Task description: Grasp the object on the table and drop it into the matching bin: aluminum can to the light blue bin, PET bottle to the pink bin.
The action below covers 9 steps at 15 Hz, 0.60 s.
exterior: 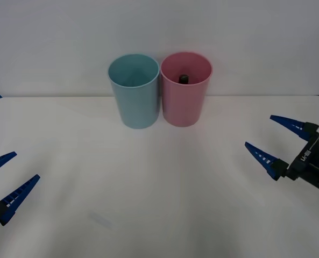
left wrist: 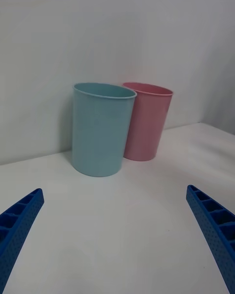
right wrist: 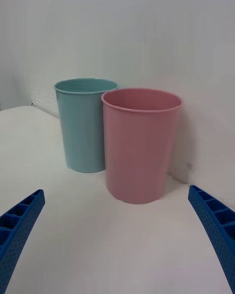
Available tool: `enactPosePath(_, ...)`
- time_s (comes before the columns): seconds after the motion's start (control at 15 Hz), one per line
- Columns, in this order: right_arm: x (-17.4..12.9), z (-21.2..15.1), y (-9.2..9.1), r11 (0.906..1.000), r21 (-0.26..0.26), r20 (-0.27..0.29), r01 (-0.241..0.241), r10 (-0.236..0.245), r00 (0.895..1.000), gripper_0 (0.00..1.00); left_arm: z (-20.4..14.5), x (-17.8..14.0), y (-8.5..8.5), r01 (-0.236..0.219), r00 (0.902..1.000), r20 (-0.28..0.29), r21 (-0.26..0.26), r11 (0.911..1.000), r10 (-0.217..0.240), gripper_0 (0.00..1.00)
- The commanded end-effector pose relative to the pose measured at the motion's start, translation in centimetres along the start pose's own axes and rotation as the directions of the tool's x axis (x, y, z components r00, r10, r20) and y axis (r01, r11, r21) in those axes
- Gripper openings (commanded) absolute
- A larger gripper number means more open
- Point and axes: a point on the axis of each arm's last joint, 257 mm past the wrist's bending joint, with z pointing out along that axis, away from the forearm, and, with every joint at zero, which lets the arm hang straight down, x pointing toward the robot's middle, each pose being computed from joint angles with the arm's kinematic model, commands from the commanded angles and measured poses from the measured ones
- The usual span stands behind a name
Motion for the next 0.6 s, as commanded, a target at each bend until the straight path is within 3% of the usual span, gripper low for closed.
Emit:
enactPosePath(0.07,1.3,-1.8,0.3,0.9996,0.028,-0.012,-0.011,0.011,1.000,1.00,0.0,0.0,0.0,0.000,1.0000,0.000,0.000,1.0000,0.000,1.00)
enactPosePath(0.6,4.0,-7.6,2.4,0.9971,0.040,-0.061,-0.065,0.068,0.996,1.00,0.0,0.0,0.0,0.000,1.0000,0.000,0.000,1.0000,0.000,1.00)
